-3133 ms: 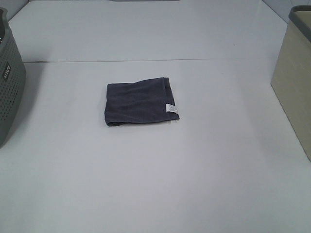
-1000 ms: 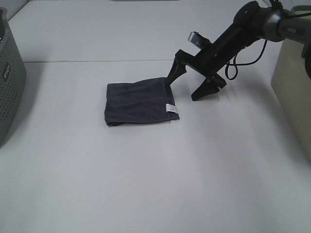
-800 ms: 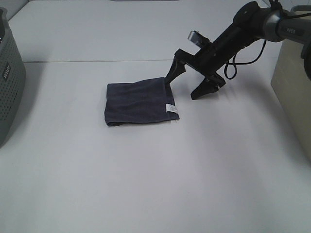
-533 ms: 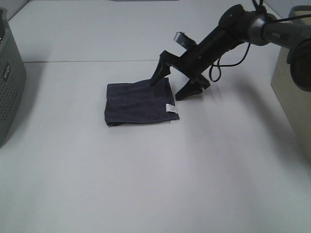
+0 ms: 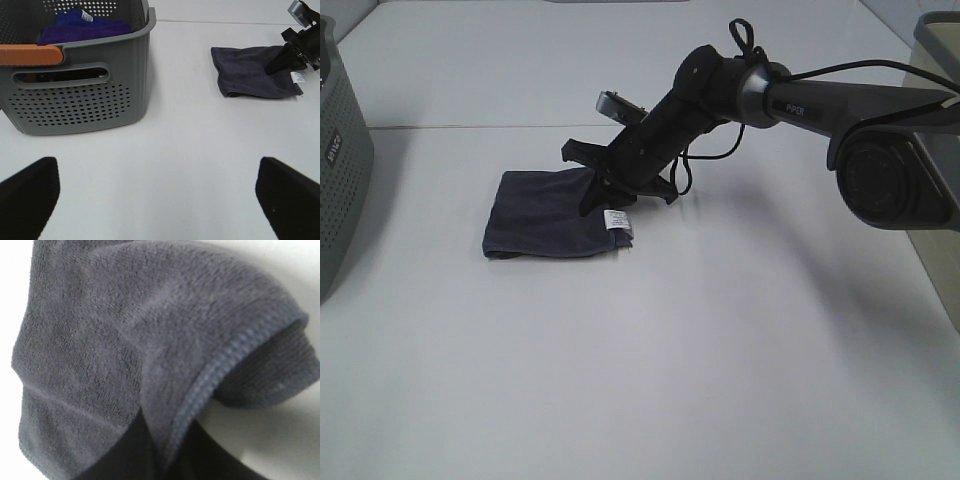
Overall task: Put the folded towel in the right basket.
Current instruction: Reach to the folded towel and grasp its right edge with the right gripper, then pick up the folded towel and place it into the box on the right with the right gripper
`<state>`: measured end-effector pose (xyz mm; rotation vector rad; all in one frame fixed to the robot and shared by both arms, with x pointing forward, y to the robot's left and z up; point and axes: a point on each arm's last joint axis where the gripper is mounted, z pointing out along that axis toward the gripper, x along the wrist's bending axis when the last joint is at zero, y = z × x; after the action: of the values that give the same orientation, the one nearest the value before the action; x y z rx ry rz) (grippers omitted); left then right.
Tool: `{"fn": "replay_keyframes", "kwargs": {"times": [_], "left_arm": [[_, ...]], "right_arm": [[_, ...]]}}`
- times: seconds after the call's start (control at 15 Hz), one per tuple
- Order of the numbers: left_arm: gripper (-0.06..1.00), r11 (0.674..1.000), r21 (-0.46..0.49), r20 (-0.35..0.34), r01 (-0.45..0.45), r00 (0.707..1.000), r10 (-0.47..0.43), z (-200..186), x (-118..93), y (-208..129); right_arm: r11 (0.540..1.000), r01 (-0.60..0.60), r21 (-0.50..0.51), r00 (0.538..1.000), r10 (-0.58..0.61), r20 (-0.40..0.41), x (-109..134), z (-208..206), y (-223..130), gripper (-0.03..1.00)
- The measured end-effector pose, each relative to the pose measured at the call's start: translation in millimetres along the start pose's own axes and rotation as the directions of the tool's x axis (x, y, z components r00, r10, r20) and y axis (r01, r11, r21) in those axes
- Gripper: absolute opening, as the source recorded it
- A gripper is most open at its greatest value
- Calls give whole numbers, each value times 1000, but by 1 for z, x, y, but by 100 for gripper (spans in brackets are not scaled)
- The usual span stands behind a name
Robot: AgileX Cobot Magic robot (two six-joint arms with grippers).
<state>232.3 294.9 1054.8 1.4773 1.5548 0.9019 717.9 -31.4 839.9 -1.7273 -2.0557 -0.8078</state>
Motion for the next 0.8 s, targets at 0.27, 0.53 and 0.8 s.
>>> {"fn": "replay_keyframes", "kwargs": {"times": [0.27,0.53,0.8], "left_arm": [[99,1000,0,0,0,1000,0,0,0,0],[99,1000,-1,0,0,1000,0,0,0,0],[99,1000,-1,0,0,1000,0,0,0,0]], "right_arm": [[999,32,17,999,-32,13,6,-12,2,5],[984,157,-86,987,-152,54,35,-138,42,5],[864,205,-460,974,-136,179,42,-338,55,5]]}}
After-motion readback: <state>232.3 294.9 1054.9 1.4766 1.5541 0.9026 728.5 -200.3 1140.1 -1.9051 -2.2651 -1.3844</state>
